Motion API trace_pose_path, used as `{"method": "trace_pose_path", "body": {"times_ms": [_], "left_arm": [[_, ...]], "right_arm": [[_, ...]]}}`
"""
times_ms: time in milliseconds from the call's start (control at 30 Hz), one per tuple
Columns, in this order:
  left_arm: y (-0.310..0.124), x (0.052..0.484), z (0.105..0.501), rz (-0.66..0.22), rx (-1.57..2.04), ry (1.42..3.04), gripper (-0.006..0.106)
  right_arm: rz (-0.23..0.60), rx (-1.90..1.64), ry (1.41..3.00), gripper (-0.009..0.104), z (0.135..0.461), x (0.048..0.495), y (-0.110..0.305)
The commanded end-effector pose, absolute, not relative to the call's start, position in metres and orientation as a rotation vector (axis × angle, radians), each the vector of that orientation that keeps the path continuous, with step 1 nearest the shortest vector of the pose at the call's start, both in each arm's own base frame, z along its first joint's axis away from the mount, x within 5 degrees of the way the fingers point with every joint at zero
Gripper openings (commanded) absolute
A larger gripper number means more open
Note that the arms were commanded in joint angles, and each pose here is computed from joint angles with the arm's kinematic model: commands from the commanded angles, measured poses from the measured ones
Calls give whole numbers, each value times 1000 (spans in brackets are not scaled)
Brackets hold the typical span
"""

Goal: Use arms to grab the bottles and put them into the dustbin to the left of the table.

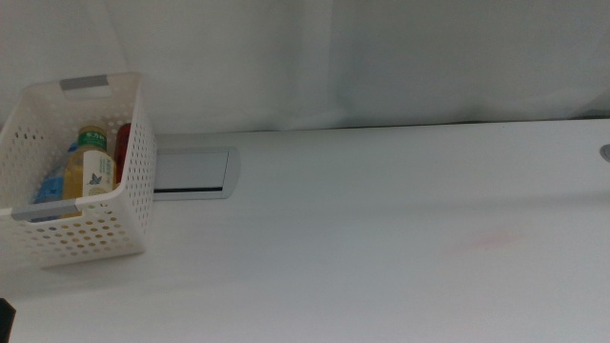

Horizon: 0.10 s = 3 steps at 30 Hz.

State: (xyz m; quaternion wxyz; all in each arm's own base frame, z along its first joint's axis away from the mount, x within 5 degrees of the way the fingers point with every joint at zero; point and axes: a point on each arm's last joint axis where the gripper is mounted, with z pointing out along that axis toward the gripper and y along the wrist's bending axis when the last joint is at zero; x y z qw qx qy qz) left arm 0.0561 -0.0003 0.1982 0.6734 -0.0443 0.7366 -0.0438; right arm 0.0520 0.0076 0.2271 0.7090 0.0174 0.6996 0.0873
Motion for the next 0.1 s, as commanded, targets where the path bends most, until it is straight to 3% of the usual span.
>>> {"method": "trace_pose_path", "body": {"times_ms": [0, 67], "left_arm": [[-1, 56, 187, -121, -109, 1659, -3], [-1, 56, 187, -121, -109, 1659, -3]], "right_arm": [[185, 38, 1519, -3, 228, 49, 7], [188, 36, 1527, -3, 227, 49, 7]]}}
